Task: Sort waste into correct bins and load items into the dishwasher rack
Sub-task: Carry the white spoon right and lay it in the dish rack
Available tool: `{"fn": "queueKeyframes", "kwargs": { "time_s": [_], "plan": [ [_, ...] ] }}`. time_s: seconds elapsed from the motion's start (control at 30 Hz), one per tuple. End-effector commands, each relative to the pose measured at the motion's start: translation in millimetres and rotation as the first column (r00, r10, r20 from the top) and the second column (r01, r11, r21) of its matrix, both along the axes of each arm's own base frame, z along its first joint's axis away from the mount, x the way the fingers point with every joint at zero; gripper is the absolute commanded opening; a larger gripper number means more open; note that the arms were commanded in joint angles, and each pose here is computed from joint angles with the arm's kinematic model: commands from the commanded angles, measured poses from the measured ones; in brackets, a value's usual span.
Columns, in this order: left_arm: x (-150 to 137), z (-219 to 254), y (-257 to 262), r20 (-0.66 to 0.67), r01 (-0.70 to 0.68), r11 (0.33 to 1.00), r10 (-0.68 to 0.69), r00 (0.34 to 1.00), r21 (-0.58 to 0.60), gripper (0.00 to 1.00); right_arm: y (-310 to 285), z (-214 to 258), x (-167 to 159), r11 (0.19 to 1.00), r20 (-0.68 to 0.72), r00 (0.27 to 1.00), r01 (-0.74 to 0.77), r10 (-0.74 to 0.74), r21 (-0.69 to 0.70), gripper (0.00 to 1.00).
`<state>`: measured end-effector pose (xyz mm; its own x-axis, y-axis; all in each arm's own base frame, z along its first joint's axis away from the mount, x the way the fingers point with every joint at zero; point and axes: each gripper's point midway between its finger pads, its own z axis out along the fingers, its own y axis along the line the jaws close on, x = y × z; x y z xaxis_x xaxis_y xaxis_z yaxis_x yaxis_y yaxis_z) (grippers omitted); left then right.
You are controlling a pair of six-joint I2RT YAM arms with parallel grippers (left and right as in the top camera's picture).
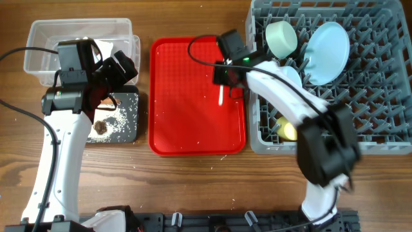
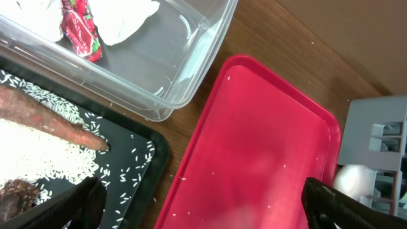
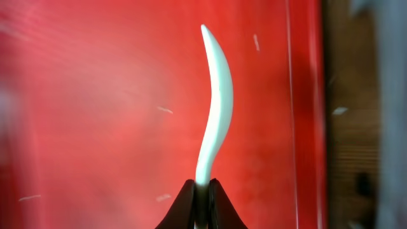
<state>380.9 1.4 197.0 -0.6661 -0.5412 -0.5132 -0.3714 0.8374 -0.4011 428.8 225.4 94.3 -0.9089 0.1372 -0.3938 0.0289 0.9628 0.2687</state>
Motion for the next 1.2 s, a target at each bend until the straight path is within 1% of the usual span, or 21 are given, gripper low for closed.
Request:
{"fn": "queueKeyframes", "kwargs": {
  "time_s": [0.0, 0.07, 0.13, 0.2, 0.23, 0.27, 0.3, 0.37, 0.43, 0.5, 0.57, 0.67, 0.83, 0.9, 0.93, 0.97, 1.0, 1.07, 1.17],
  "plan": [
    [0.5, 6.8, -3.2, 0.021, 0.022, 1.000, -0.022, 1.000, 0.003, 1.00, -45.4, 139.4, -1.5, 0.996, 0.262, 0.961, 0.079, -0.089, 0.051, 0.04],
    [0.5, 6.8, -3.2, 0.021, 0.023, 1.000, -0.023, 1.000, 0.003, 1.00, -93.2, 175.6, -18.0, 0.982, 0.311, 0.932, 0.186, -0.184, 0.025, 0.04],
    [0.5, 6.9, -3.2, 0.021, 0.023, 1.000, -0.023, 1.000, 0.003, 1.00, -136.3, 193.6, -37.3, 0.957, 0.314, 0.908, 0.290, -0.278, 0.009, 0.04],
    [0.5, 6.8, -3.2, 0.021, 0.023, 1.000, -0.023, 1.000, 0.003, 1.00, -185.3, 198.4, -58.4, 0.872, 0.278, 0.836, 0.488, -0.474, 0.020, 0.04],
    [0.5, 6.8, -3.2, 0.021, 0.022, 1.000, -0.022, 1.000, 0.003, 1.00, -218.0, 196.0, -73.8, 0.786, 0.248, 0.760, 0.618, -0.601, 0.014, 0.04],
    [0.5, 6.8, -3.2, 0.021, 0.023, 1.000, -0.023, 1.000, 0.003, 1.00, -241.0, 190.2, -87.2, 0.704, 0.218, 0.687, 0.710, -0.694, 0.003, 0.04],
    [0.5, 6.8, -3.3, 0.021, 0.023, 1.000, -0.023, 1.000, 0.003, 1.00, -265.1, 179.7, -104.5, 0.586, 0.168, 0.580, 0.810, -0.797, -0.014, 0.04],
    [0.5, 6.8, -3.3, 0.021, 0.023, 1.000, -0.023, 1.000, 0.003, 1.00, -289.0, 159.7, -127.7, 0.393, 0.076, 0.394, 0.919, -0.916, -0.025, 0.04],
    [0.5, 6.8, -3.2, 0.021, 0.023, 1.000, -0.023, 1.000, 0.003, 1.00, -301.1, 138.6, -144.1, 0.220, 0.003, 0.220, 0.975, -0.975, -0.034, 0.04],
    [0.5, 6.8, -3.2, 0.021, 0.023, 1.000, -0.023, 1.000, 0.003, 1.00, -305.6, 122.4, -148.0, 0.159, -0.012, 0.159, 0.986, -0.987, -0.046, 0.04],
    [0.5, 6.8, -3.2, 0.021, 0.023, 1.000, -0.023, 1.000, 0.003, 1.00, -306.0, 106.1, -143.3, 0.159, -0.013, 0.159, 0.986, -0.987, -0.048, 0.04],
    [0.5, 6.8, -3.2, 0.021, 0.023, 1.000, -0.023, 1.000, 0.003, 1.00, -299.0, 77.0, -123.7, 0.176, -0.050, 0.176, 0.984, -0.983, 0.003, 0.04],
    [0.5, 6.8, -3.2, 0.021, 0.023, 1.000, -0.023, 1.000, 0.003, 1.00, -301.9, 66.5, -116.0, 0.172, -0.033, 0.172, 0.985, -0.985, 0.018, 0.05],
    [0.5, 6.8, -3.2, 0.021, 0.023, 1.000, -0.023, 1.000, 0.003, 1.00, -301.9, 66.3, -116.3, 0.174, -0.033, 0.174, 0.985, -0.984, 0.015, 0.20],
    [0.5, 6.8, -3.2, 0.021, 0.023, 1.000, -0.023, 1.000, 0.003, 1.00, -301.9, 66.3, -116.6, 0.175, -0.033, 0.176, 0.984, -0.984, 0.014, 0.31],
    [0.5, 6.8, -3.2, 0.021, 0.023, 1.000, -0.023, 1.000, 0.003, 1.00, -301.8, 66.2, -117.1, 0.176, -0.033, 0.176, 0.984, -0.984, 0.011, 0.37],
    [0.5, 6.8, -3.2, 0.021, 0.023, 1.000, -0.023, 1.000, 0.003, 1.00, -301.7, 66.1, -117.7, 0.186, -0.031, 0.186, 0.982, -0.982, 0.005, 0.50],
    [0.5, 6.8, -3.2, 0.021, 0.023, 1.000, -0.023, 1.000, 0.003, 1.00, -301.5, 71.0, -117.5, 0.222, -0.019, 0.222, 0.975, -0.975, 0.003, 0.52],
    [0.5, 6.8, -3.2, 0.021, 0.023, 1.000, -0.023, 1.000, 0.003, 1.00, -301.8, 102.0, -117.5, 0.311, 0.037, 0.310, 0.950, -0.950, 0.036, 0.52]
  ]
}}
